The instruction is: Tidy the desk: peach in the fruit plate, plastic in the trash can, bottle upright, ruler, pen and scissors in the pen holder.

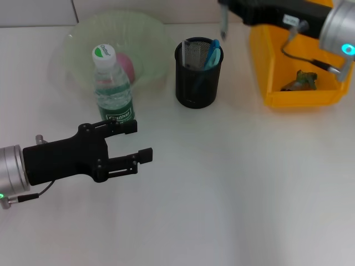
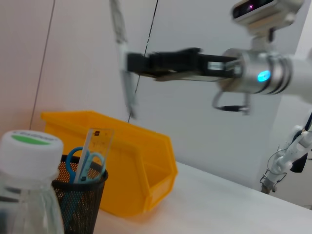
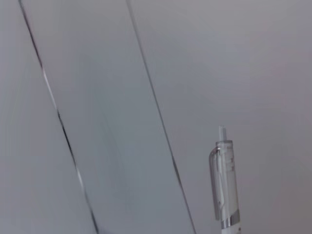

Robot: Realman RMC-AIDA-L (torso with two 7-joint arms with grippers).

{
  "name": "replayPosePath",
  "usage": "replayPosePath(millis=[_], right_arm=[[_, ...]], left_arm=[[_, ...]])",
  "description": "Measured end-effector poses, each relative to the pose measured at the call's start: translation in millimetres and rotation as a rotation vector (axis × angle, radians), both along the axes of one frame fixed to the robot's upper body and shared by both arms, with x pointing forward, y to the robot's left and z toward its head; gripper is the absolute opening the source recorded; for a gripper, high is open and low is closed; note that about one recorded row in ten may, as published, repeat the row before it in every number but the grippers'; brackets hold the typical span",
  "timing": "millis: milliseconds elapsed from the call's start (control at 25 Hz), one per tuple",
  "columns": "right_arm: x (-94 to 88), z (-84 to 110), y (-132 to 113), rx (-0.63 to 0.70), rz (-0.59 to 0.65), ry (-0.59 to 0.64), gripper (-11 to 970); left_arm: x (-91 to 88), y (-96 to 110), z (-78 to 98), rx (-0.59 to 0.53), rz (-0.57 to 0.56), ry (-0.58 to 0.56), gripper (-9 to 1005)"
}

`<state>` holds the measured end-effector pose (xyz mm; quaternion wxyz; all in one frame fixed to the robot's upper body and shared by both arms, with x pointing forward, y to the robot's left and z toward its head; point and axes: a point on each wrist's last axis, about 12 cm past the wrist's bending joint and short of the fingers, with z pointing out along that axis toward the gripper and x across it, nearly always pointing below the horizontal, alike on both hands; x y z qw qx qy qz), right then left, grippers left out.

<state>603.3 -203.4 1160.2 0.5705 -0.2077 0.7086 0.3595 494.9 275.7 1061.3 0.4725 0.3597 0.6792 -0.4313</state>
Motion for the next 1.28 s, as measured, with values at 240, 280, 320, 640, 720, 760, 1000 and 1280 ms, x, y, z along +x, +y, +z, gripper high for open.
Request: replayPosePath(millis=[240, 280, 320, 640, 720, 760, 1000, 1280], right_arm=[[31.0, -28.7, 14, 0.114, -0.081, -0.027, 201], [37.6, -37.7, 21, 0.097, -0.102, -0.019, 205], [37.6, -37.7, 21, 0.097, -0.102, -0.019, 210], [37.3, -45.0, 38, 0.024, -0.062, -0.018, 246], [35.8, -45.5, 38, 0.024, -0.057, -0.017, 255], [34.4, -46.3, 38, 0.027, -0.054, -0.014, 260], [28.1, -51.7, 29, 0.055, -0.068, 0.006, 287], [12.6, -49.2, 18, 0.122, -0.017, -0.040, 424]], left_arm=[[2.3, -1, 1.7, -0.006, 0.001, -0.004, 777], [3.2, -1, 2.2, -0.009, 0.006, -0.006, 778], [3.3, -1, 2.2, -0.009, 0.007, -0.006, 778], [9.2, -1, 6.0, -0.013, 0.026, -0.027, 777], [9.4, 0, 6.3, -0.013, 0.030, -0.028, 778], [9.7, 0, 6.5, -0.014, 0.032, -0.030, 778], [11.2, 3, 8.3, -0.016, 0.044, -0.037, 777], [8.5, 4, 8.5, -0.026, 0.035, -0.036, 779]])
